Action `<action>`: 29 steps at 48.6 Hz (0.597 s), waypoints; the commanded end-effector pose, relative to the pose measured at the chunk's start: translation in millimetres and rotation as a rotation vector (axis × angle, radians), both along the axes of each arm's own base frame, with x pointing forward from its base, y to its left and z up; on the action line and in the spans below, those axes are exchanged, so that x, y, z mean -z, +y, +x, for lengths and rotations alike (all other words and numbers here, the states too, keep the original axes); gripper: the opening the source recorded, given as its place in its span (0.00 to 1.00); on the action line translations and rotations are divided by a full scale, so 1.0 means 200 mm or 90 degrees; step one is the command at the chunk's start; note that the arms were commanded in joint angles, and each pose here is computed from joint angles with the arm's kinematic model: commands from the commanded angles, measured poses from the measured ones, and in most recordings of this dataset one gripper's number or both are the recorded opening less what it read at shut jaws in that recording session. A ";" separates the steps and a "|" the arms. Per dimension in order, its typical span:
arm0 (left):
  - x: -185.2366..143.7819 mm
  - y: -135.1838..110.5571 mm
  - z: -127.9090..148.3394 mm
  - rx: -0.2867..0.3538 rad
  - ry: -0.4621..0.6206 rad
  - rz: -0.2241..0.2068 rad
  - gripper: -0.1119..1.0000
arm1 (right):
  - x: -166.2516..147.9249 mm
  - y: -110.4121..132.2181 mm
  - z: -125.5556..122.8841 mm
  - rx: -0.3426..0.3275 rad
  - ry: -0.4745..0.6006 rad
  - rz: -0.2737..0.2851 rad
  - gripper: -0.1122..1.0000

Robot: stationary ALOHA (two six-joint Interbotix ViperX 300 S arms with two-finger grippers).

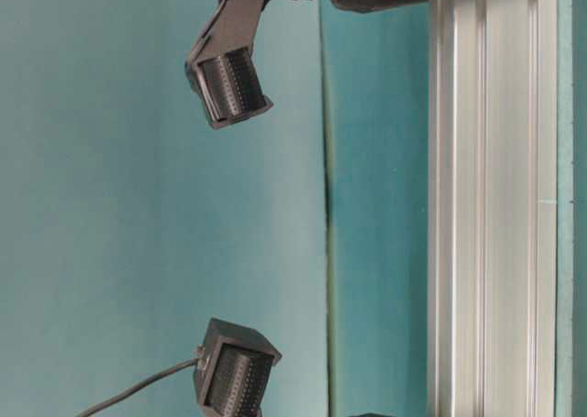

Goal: Lift the metal rail with both hands.

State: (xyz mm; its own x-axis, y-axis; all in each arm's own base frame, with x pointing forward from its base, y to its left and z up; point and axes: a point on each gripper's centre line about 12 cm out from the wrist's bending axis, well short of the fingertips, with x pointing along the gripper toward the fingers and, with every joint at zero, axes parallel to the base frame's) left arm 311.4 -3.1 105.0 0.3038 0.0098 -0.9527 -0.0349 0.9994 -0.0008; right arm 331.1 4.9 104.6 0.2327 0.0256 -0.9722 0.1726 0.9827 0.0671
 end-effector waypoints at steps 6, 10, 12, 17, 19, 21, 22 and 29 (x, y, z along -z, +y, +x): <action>-0.12 -0.01 0.02 0.006 -0.050 0.001 0.97 | -0.10 0.00 0.01 0.000 -0.033 -0.004 0.96; -0.20 0.00 0.02 0.004 -0.076 0.000 0.97 | -0.18 -0.01 0.02 0.000 -0.065 -0.004 0.96; -0.23 0.00 0.00 0.003 -0.082 0.000 0.97 | -0.23 -0.01 0.01 0.002 -0.083 -0.004 0.96; -0.30 0.00 -0.04 -0.004 -0.096 -0.003 0.97 | -0.33 -0.02 0.00 0.004 -0.123 -0.004 0.96; -0.34 0.00 -0.05 -0.002 -0.109 -0.003 0.97 | -0.38 -0.02 -0.01 0.004 -0.144 -0.004 0.96; -0.38 -0.01 -0.06 -0.001 -0.125 -0.003 0.97 | -0.43 -0.02 -0.02 0.005 -0.160 -0.005 0.96; -0.40 -0.01 -0.06 -0.001 -0.134 -0.003 0.97 | -0.45 -0.02 -0.02 0.006 -0.169 -0.005 0.96; -0.56 0.00 -0.09 -0.002 -0.217 -0.004 0.97 | -0.60 -0.04 -0.06 0.008 -0.233 -0.012 0.96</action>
State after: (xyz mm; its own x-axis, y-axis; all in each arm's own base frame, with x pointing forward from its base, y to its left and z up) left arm 295.7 -3.1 193.3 0.5275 0.0069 -0.8495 -0.0342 0.9993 -0.0132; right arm 320.9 -1.1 208.1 0.5169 0.0109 -0.8559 0.1524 0.9828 0.1046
